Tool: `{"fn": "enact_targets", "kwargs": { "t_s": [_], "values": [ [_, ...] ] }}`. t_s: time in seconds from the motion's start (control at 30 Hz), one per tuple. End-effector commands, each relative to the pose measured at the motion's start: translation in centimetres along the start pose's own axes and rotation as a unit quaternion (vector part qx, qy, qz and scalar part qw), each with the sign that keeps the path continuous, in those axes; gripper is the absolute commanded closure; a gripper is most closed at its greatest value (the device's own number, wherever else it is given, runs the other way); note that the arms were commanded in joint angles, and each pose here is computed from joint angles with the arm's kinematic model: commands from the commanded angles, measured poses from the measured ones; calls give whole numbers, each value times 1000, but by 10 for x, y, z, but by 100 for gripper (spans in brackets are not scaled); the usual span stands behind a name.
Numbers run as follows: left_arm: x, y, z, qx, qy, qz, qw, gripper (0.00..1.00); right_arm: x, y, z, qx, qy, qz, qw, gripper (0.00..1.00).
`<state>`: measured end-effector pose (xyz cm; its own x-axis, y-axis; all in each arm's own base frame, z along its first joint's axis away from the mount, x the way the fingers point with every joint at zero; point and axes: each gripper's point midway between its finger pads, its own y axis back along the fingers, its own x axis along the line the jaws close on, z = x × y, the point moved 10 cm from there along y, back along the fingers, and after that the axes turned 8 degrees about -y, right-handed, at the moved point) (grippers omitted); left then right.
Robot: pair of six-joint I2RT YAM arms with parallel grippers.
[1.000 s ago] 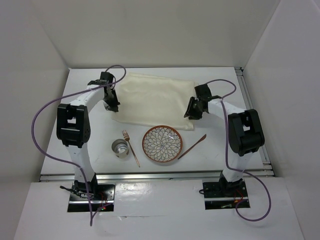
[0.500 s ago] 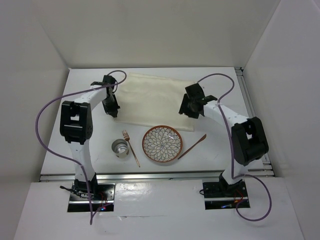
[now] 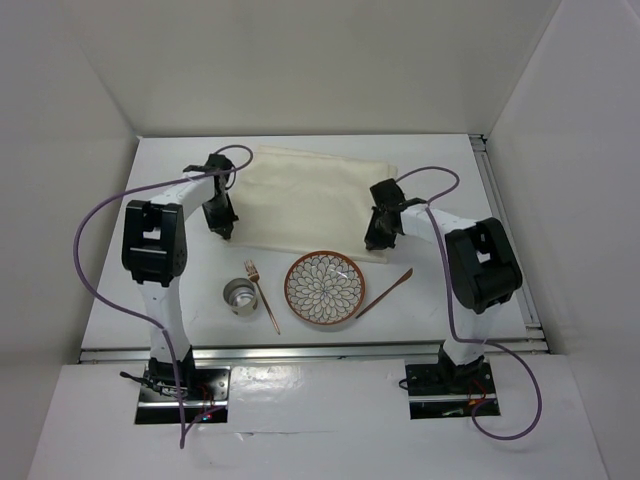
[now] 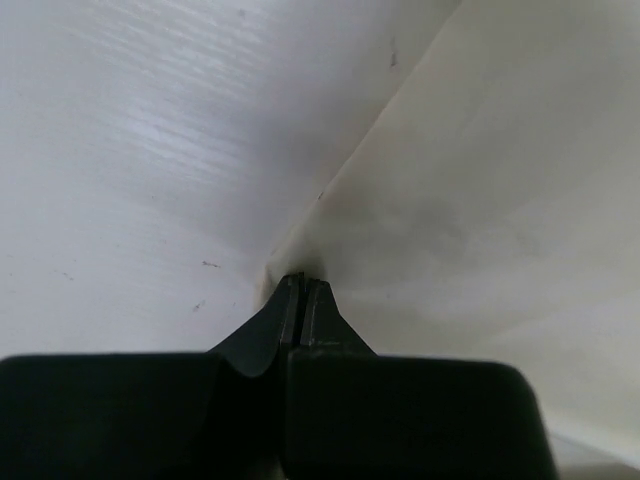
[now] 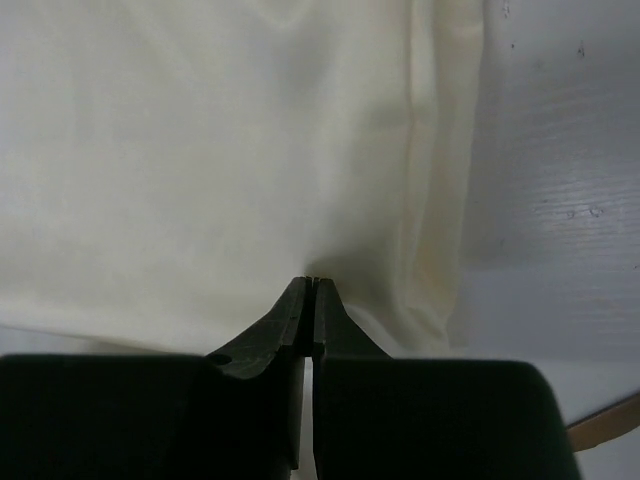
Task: Set the dinner table for one person
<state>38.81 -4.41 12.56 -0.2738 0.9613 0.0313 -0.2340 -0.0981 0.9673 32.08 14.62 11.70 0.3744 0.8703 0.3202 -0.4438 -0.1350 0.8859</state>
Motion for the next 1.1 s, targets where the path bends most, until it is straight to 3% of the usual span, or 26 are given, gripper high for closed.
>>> {"fn": "enact_targets", "kwargs": {
  "t_s": [0.0,0.33,0.57,0.77,0.83,0.87,0.9,0.93,1.0,1.03,1.07],
  "values": [
    [5,-15,-10,26,13,24,999,100,-9,-9,-2,5,-17,-6,1000,100],
    [13,-13,-49,69,26,-14,997,100,-51,-27,-6,26,-50,-48,997,100],
    [10,1,-60,53,14,-16,998,100,-59,-28,12,18,-13,-40,999,100],
    [8,46,-36,-7,10,-9,1000,100,-23,26,40,-30,9,54,998,100],
    [8,69,-25,-37,13,-15,999,93,-10,58,45,-52,17,92,994,92],
    [9,80,-22,-49,15,-19,999,85,-7,68,49,-63,18,102,993,84],
    [9,98,-16,-76,19,-24,997,67,-5,77,48,-65,19,112,991,71],
    [10,107,-15,-83,20,-27,996,58,-5,90,47,-71,15,124,990,59],
    [12,123,-12,-105,18,-30,994,49,-5,99,38,-64,17,141,988,38],
    [14,137,-11,-125,20,-37,991,39,-9,103,23,-42,24,153,987,27],
    [14,143,-12,-130,21,-47,990,39,-13,104,17,-35,25,158,987,23]
  ]
}}
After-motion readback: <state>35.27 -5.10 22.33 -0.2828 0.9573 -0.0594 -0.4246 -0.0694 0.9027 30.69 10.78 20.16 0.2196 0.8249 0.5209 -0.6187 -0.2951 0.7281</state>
